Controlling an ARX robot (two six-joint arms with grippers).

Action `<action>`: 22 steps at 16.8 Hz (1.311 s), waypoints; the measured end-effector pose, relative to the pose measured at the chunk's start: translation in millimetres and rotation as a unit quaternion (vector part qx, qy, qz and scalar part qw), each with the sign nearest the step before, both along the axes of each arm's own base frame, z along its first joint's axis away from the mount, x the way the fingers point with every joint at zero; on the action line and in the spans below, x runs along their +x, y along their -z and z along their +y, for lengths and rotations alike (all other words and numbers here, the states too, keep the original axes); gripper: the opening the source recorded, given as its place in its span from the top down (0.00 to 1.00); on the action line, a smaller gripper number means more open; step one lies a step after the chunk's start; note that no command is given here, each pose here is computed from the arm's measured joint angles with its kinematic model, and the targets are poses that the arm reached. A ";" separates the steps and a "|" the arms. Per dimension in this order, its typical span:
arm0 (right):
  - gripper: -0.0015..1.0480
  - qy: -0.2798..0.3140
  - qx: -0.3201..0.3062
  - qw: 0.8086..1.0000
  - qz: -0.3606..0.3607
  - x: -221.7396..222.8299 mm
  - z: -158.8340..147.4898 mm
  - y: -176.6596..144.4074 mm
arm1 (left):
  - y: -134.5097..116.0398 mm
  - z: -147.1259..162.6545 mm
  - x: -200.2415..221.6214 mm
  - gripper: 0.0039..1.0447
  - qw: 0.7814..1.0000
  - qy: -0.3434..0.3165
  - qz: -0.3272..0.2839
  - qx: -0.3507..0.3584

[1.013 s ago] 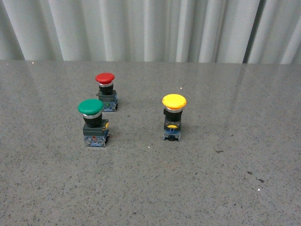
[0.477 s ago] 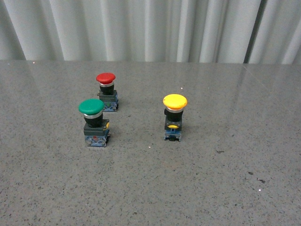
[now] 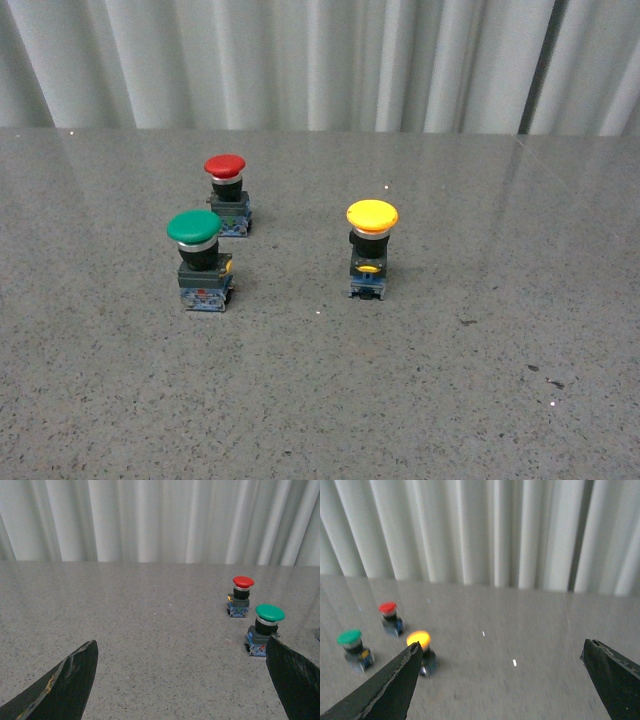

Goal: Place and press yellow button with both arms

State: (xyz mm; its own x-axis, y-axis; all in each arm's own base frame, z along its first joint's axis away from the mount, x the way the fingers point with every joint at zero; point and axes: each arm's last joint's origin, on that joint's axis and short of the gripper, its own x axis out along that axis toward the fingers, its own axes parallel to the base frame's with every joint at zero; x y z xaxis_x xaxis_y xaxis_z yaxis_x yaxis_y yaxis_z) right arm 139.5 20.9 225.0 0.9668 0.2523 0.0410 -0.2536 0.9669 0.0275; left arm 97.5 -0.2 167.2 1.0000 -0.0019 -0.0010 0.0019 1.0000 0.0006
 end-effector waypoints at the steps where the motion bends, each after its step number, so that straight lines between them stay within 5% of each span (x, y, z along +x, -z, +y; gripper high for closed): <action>1: 0.06 -0.022 0.003 0.999 -0.024 18.7 9.7 -21.6 | 0.0 0.0 0.0 0.07 1.000 0.000 0.000 0.000; 6: 0.06 -0.103 -0.018 0.992 0.067 131.4 85.9 -28.1 | 0.0 0.0 0.0 0.06 1.000 0.000 0.000 0.000; 10: 0.07 -0.117 -0.044 0.984 0.130 164.2 117.2 -1.6 | 0.0 0.0 0.0 0.06 1.000 0.000 0.000 0.000; 22: 0.98 -0.127 -0.070 0.972 0.184 171.7 137.1 27.9 | 0.0 0.0 0.0 0.06 1.000 0.000 0.000 0.000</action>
State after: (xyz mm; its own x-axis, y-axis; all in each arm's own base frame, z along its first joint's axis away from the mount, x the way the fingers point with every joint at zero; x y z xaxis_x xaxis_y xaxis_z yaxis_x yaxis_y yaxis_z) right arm 311.1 158.0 197.1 0.8157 0.4625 -0.3475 -0.4817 0.8756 0.0347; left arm 97.5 -0.2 167.2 1.0000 -0.0019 -0.0006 0.0019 1.0000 0.0006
